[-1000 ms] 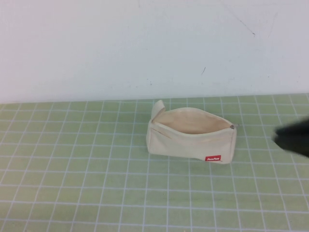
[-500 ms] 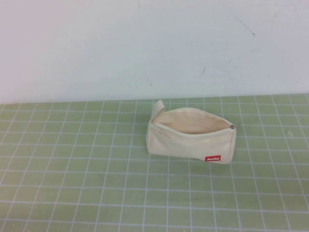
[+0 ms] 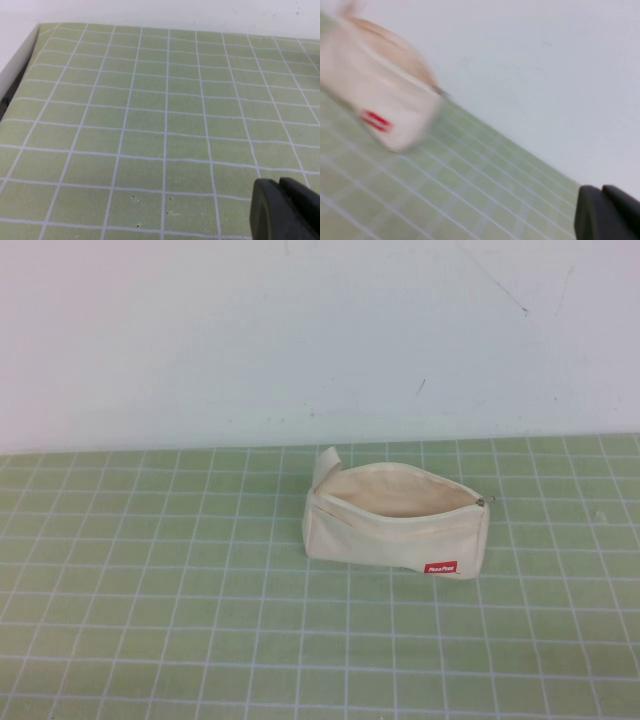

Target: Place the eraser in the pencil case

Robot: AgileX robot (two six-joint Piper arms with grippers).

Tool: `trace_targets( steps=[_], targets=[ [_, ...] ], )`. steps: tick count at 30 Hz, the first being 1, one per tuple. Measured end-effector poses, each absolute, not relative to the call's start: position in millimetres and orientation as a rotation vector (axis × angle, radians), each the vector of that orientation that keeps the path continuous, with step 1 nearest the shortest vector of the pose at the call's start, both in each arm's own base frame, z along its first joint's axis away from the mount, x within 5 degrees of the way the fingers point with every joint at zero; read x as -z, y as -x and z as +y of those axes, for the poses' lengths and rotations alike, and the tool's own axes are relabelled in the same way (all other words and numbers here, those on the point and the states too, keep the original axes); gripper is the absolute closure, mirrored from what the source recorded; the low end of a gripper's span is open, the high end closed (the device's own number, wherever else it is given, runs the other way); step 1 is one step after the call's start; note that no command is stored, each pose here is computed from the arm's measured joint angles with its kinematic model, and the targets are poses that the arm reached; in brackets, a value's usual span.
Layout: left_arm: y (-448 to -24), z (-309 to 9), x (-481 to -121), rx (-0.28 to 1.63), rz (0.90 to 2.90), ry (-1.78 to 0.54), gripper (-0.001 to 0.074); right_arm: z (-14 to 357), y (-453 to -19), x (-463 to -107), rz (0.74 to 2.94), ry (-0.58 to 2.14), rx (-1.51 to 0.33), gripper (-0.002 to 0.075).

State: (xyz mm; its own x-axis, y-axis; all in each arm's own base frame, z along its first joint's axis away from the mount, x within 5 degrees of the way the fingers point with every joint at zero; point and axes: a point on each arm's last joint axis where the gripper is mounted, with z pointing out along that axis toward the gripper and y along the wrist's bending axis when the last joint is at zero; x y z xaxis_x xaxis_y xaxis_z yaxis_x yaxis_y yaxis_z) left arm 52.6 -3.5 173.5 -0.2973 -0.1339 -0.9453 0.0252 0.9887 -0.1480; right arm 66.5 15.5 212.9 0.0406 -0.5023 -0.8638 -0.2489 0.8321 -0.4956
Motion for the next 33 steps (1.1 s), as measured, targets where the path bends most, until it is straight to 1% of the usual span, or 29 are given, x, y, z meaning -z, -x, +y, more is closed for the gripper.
trace_targets(
  steps=[3,5,8,13,18,22,30,33],
  targets=[
    [-52.6,-3.5,-173.5,0.156,1.867,0.079,0.0736,6.7,-61.8,-197.1,1.560,0.499,0.294,0.0727],
    [-52.6,-3.5,-173.5,0.156,1.867,0.079,0.0736,1.9,-58.9,-196.3,1.559,0.421,0.335,0.0727],
    [-52.6,-3.5,-173.5,0.156,1.867,0.079,0.0736,-4.8,-56.7,-192.3,1.614,0.335,0.401,0.0727],
    [-52.6,-3.5,-173.5,0.156,1.867,0.079,0.0736,-9.6,-55.8,-188.1,1.677,0.277,0.444,0.0727],
    [-52.6,-3.5,-173.5,0.156,1.867,0.079,0.0736,-9.7,-55.7,-187.9,1.682,0.241,0.415,0.0727],
    [-52.6,-3.5,-173.5,0.156,1.867,0.079,0.0736,-9.5,-55.6,-186.9,1.697,0.158,0.337,0.0727],
    [-52.6,-3.4,-173.5,0.155,1.867,0.078,0.0736,-8.2,-51.8,-169.4,1.895,0.041,0.198,0.0727],
    [-52.6,-3.4,-173.5,0.155,1.867,0.078,0.0736,-7.3,-51.5,-168.2,1.908,0.020,0.167,0.0727]
  ],
)
